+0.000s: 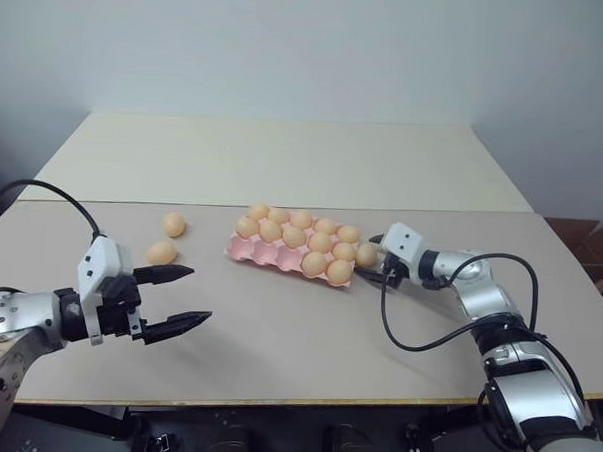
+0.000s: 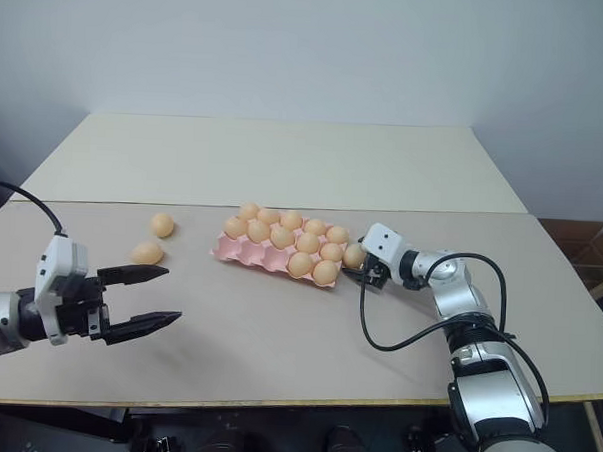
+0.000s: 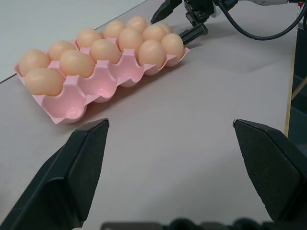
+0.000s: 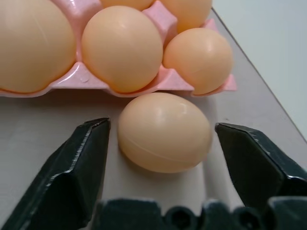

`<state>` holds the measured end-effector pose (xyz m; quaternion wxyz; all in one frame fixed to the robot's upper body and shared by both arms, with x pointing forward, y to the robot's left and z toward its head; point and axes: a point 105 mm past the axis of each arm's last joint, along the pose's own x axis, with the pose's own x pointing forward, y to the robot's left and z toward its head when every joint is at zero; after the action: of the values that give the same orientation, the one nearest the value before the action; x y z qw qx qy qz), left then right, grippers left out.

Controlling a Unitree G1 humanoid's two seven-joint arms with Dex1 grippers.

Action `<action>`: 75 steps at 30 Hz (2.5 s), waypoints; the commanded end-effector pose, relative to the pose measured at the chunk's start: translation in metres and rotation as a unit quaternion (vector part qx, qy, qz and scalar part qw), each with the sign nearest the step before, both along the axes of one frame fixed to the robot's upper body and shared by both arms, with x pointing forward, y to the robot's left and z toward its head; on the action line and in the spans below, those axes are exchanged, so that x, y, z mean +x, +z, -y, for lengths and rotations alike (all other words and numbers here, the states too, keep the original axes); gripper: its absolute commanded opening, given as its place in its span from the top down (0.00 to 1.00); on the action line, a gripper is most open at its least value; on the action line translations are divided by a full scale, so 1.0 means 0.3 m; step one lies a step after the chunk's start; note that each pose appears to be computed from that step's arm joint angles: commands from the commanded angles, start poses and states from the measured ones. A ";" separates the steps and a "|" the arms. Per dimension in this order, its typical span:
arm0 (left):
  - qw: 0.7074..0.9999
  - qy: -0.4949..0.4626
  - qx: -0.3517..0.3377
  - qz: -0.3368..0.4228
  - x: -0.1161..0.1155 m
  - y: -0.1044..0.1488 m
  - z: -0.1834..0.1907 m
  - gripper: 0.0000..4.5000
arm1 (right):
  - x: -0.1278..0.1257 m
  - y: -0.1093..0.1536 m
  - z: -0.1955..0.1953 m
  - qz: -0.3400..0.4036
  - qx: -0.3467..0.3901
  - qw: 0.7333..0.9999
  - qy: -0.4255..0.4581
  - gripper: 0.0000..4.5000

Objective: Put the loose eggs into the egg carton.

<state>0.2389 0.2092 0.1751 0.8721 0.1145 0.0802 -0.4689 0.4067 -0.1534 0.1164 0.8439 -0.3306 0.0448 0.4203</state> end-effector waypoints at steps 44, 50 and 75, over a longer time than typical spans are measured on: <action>1.000 0.009 -0.001 0.027 -0.013 0.005 0.005 0.00 | -0.102 0.232 -0.474 0.141 0.064 0.979 0.133 0.42; 1.000 0.013 -0.003 0.027 -0.012 0.002 0.005 0.00 | -0.109 0.227 -0.495 0.137 0.080 0.977 0.143 0.10; 0.978 0.200 0.025 0.059 0.003 0.006 -0.211 0.00 | -0.347 0.293 -0.009 0.068 -0.035 0.989 0.124 0.00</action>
<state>0.2348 0.2544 0.1659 0.9312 0.1209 0.0790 -0.3346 0.3110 -0.1526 0.1904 0.7784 -0.3901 -0.0191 0.4915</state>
